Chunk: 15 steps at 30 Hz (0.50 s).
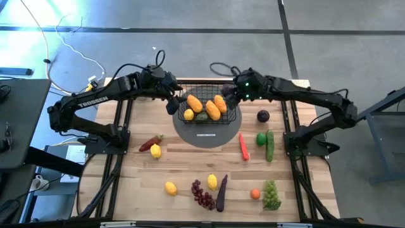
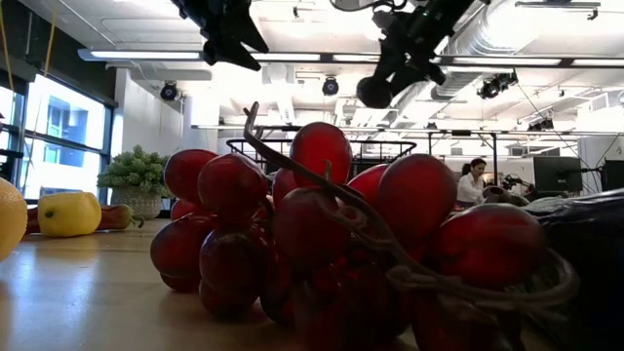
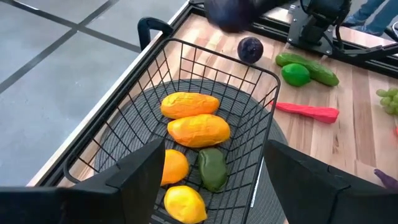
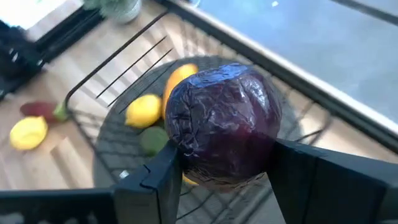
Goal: Build produce basket
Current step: Put the left purple beetroot into the black wire basket
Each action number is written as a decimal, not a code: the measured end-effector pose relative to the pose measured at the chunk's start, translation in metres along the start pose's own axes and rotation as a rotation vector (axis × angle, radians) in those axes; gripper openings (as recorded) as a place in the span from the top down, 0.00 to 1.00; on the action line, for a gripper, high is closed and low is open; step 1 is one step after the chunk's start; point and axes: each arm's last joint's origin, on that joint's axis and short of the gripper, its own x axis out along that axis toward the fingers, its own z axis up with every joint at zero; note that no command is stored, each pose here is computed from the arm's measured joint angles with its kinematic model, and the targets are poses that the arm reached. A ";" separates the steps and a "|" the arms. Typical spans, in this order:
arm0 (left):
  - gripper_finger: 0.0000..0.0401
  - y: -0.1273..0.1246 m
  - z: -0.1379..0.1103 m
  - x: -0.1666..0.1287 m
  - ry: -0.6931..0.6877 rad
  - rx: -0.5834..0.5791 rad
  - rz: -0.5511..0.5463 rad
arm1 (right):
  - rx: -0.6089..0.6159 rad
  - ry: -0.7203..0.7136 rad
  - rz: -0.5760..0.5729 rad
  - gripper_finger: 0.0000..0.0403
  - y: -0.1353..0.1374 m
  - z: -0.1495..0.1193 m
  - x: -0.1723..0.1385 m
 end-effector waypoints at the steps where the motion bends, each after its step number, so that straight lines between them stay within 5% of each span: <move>1: 0.35 0.000 0.000 0.000 0.000 0.000 0.000 | -0.009 0.014 0.005 0.58 0.004 -0.002 0.004; 15: 0.35 0.000 0.000 0.000 -0.001 0.000 0.000 | -0.067 0.206 0.012 0.56 0.039 -0.034 0.058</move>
